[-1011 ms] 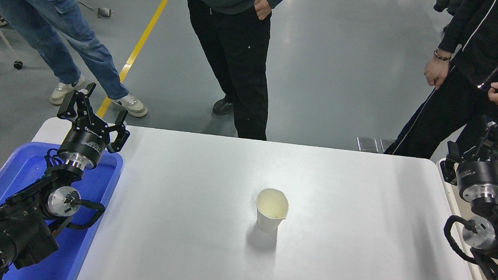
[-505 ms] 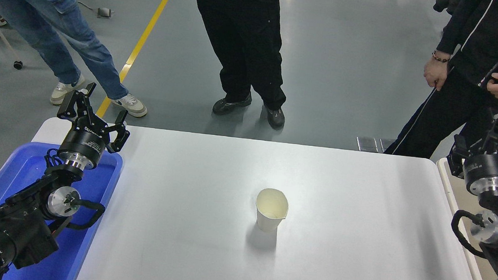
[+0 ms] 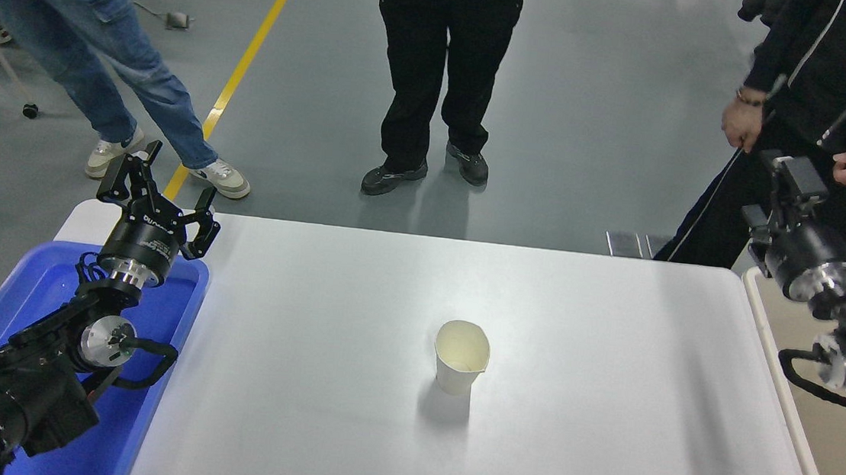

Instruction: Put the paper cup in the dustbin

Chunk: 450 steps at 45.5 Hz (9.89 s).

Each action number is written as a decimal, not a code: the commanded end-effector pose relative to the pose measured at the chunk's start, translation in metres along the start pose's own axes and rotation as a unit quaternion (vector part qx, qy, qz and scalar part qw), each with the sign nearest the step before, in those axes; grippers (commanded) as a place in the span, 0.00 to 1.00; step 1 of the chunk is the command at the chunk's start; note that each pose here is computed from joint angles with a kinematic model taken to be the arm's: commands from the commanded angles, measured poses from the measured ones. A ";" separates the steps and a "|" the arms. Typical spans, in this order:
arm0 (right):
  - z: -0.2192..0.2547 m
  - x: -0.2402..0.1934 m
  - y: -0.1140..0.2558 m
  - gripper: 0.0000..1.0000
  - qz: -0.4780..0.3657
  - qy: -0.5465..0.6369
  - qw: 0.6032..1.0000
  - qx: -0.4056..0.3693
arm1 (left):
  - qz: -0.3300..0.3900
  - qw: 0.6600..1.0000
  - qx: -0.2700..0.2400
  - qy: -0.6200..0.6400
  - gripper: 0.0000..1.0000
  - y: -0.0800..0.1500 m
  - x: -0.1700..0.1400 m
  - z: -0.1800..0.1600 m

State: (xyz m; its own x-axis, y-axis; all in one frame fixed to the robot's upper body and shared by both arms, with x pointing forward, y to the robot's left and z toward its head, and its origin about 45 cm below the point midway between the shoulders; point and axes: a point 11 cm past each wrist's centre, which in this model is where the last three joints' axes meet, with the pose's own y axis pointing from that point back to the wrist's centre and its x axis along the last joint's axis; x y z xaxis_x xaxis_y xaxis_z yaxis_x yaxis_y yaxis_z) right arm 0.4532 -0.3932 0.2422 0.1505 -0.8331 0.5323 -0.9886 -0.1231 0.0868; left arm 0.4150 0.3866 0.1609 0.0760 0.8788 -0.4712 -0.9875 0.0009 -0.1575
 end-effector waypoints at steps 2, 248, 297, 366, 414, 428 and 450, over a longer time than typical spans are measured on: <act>-0.023 -0.005 -0.009 0.99 -0.104 0.171 0.980 -0.012 | 0.000 1.000 0.000 0.000 1.00 0.000 0.000 0.000; -0.164 -0.174 0.022 0.00 -0.374 0.193 0.907 0.019 | 0.000 1.000 0.000 0.000 1.00 0.000 0.000 0.000; -0.109 0.068 -0.021 0.00 -0.084 0.100 0.990 -0.059 | 0.000 1.000 0.000 0.000 1.00 0.000 0.000 0.000; 0.219 0.080 0.155 0.00 0.182 0.102 0.870 -0.448 | 0.001 1.000 0.000 0.000 1.00 0.000 0.000 0.000; 0.229 0.042 0.154 0.98 0.184 0.090 0.869 -0.451 | 0.000 1.000 0.000 0.000 1.00 0.000 0.000 0.000; 0.177 0.065 0.095 0.99 0.237 0.008 0.893 -0.382 | 0.000 1.000 0.000 0.000 1.00 0.000 0.000 0.000; -0.027 0.147 -0.021 1.00 0.301 -0.253 0.910 -0.131 | 0.000 1.000 0.000 0.000 1.00 0.000 0.000 0.000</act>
State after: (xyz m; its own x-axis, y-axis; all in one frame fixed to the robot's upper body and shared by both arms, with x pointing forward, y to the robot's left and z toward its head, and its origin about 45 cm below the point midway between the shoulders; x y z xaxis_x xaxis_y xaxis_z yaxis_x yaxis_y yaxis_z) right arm 0.4529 -0.5275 0.2451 -0.5054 -0.7837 0.3611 -0.7527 0.6050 0.2597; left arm 0.4150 0.3867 0.1609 0.0759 0.8787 -0.4713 -0.9875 0.0008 -0.1576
